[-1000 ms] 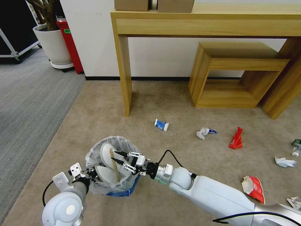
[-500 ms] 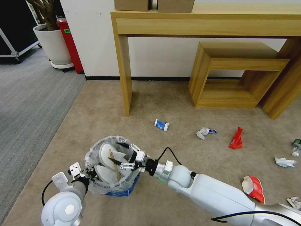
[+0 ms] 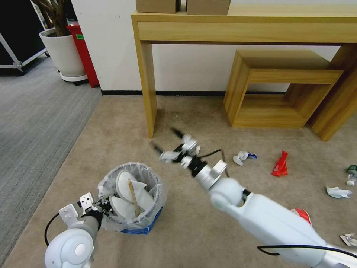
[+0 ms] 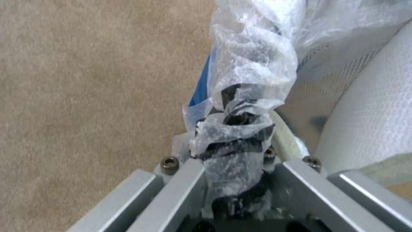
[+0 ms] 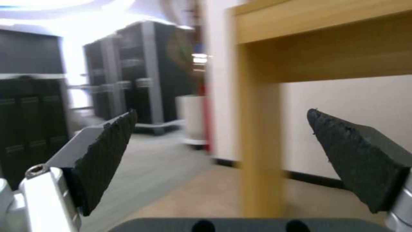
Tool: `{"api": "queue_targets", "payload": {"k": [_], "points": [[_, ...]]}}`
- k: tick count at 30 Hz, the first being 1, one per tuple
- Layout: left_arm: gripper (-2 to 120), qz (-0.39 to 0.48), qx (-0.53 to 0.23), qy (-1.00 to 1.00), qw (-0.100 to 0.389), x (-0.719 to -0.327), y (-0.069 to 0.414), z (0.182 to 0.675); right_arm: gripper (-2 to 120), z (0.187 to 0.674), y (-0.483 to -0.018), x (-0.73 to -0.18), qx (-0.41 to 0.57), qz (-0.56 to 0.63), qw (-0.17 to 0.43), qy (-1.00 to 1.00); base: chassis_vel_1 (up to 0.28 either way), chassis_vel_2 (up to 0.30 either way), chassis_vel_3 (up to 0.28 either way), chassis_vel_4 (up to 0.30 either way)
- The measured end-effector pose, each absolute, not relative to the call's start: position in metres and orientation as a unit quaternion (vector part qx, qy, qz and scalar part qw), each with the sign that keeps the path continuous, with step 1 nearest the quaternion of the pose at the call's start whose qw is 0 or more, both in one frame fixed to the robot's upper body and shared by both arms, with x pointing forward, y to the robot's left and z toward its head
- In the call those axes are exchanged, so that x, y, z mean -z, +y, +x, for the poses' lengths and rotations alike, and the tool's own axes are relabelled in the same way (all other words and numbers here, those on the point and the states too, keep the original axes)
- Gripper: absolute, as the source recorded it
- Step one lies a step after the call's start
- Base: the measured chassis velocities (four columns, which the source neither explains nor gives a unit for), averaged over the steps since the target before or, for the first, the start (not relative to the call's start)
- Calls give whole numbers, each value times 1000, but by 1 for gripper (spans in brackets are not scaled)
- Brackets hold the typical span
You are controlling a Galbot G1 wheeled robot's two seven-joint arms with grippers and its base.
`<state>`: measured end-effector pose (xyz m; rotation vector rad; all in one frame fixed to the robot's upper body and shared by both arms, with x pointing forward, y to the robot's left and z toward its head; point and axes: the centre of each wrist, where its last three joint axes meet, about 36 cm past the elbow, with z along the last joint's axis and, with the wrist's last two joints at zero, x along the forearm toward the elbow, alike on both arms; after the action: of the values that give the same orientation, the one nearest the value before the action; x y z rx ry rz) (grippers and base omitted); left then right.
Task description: Pick up the trash bin and place the garbage on the floor into it.
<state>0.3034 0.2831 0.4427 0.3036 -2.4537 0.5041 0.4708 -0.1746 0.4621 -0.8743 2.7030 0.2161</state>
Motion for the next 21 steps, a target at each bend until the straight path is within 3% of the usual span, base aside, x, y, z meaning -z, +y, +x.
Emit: {"api": "queue_targets", "payload": {"k": [2,4,6,8,12,21], "points": [[0,114,-190,-927,304,-443,283,303,100,471,-177,-463,-75,-298,145,940,0,0,0,0],[0,108,-183,-931,297,-446,285,302,100,471,-215,-483,-77,-230,141,960,0,0,0,0],[0,107,-181,-932,296,-447,285,302,100,469,-224,-487,-74,-211,134,965,0,0,0,0],[0,102,-173,-937,287,-449,286,301,100,459,-265,-491,-40,-103,89,990,0,0,0,0],[0,97,-155,-944,276,-450,290,297,100,445,-287,-480,-2,-15,65,998,0,0,0,0],[0,100,-133,-951,261,-459,301,288,100,420,-310,-460,26,61,49,997,0,0,0,0]]}}
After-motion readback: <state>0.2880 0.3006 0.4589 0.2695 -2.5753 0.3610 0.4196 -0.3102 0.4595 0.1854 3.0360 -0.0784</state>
